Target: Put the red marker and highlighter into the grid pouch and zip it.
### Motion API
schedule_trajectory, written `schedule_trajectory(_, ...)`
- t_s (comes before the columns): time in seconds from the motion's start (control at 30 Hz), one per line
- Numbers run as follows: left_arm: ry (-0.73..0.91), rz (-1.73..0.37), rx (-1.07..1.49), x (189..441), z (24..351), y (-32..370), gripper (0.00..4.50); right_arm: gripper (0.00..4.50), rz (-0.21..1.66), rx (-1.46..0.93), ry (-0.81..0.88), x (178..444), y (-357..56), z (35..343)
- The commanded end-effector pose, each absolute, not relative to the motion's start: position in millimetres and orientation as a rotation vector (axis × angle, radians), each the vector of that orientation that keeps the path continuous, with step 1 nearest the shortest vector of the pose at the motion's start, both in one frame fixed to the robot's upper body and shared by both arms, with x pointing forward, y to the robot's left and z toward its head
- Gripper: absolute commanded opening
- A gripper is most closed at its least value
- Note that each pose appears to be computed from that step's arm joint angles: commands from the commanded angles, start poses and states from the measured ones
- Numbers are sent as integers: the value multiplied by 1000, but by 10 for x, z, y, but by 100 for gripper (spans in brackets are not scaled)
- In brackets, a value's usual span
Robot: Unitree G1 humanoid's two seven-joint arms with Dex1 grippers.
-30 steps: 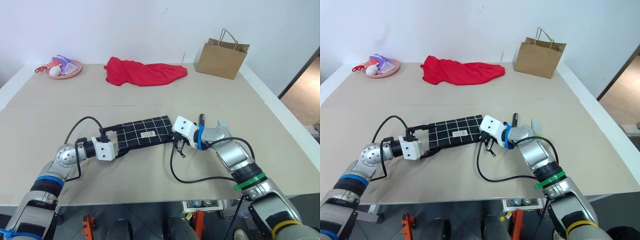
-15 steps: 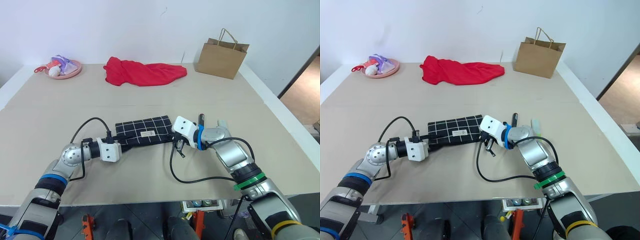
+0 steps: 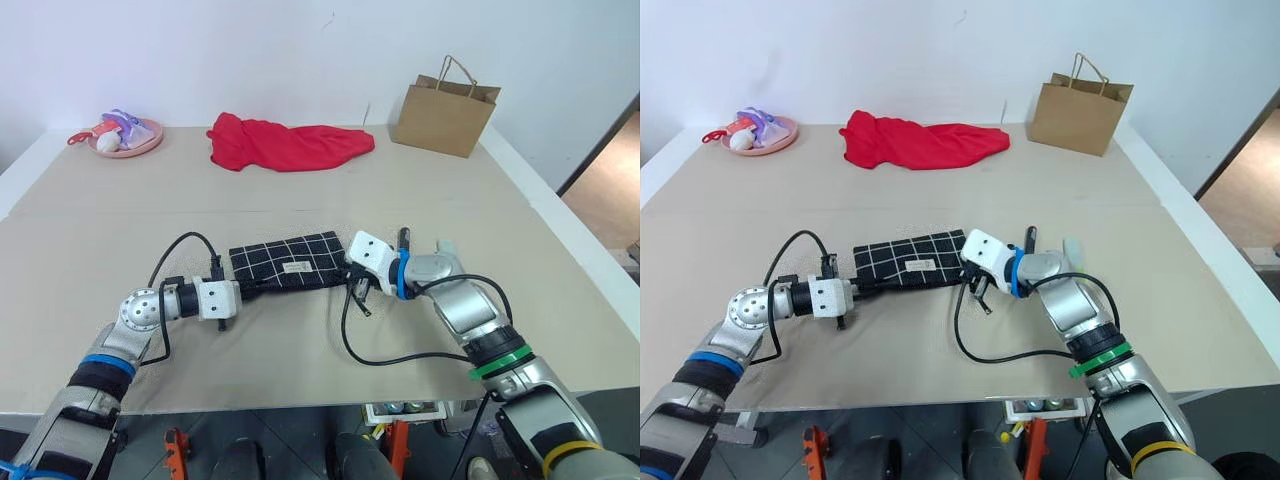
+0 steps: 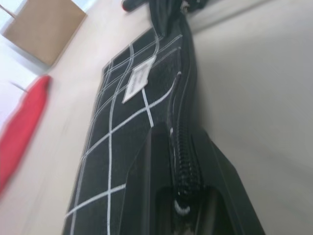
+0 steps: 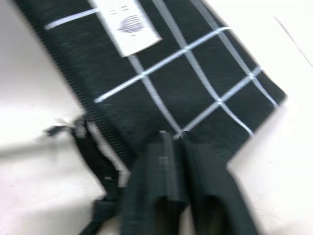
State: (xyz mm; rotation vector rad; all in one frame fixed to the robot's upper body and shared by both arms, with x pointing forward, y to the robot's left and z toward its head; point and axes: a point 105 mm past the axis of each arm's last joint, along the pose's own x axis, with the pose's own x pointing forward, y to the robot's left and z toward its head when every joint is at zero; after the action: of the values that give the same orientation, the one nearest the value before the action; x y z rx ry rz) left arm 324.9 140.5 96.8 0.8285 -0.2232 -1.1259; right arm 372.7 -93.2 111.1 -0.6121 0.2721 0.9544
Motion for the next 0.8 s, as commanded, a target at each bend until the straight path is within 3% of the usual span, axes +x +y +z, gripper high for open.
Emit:
schedule_trajectory(0.03,-182,-1166,797,3177,973,1385,0,210,1012,-440,276,3655,-882,1214)
schedule_trajectory(0.2,-174,-1090,725,3234,1066,1387,0,428,1030,-183,164,3656,-911,1776)
schedule_trajectory(0.23,-177,-1035,682,3309,1141,1384,0,445,1030,-124,121,3643,-988,1973)
schedule_trajectory(0.33,-183,-908,567,3480,1340,1381,0,445,1022,-75,44,3551,-1206,2321)
schedule_trajectory(0.43,-177,-844,464,3572,1496,1363,0,445,984,-80,40,3510,-1370,2394)
schedule_trajectory(0.6,-181,-797,355,3633,1705,1301,0,445,911,-142,134,3482,-1526,2121)
schedule_trajectory(0.8,-161,-818,324,3586,1718,1228,0,445,732,-242,191,3756,-1549,1742)
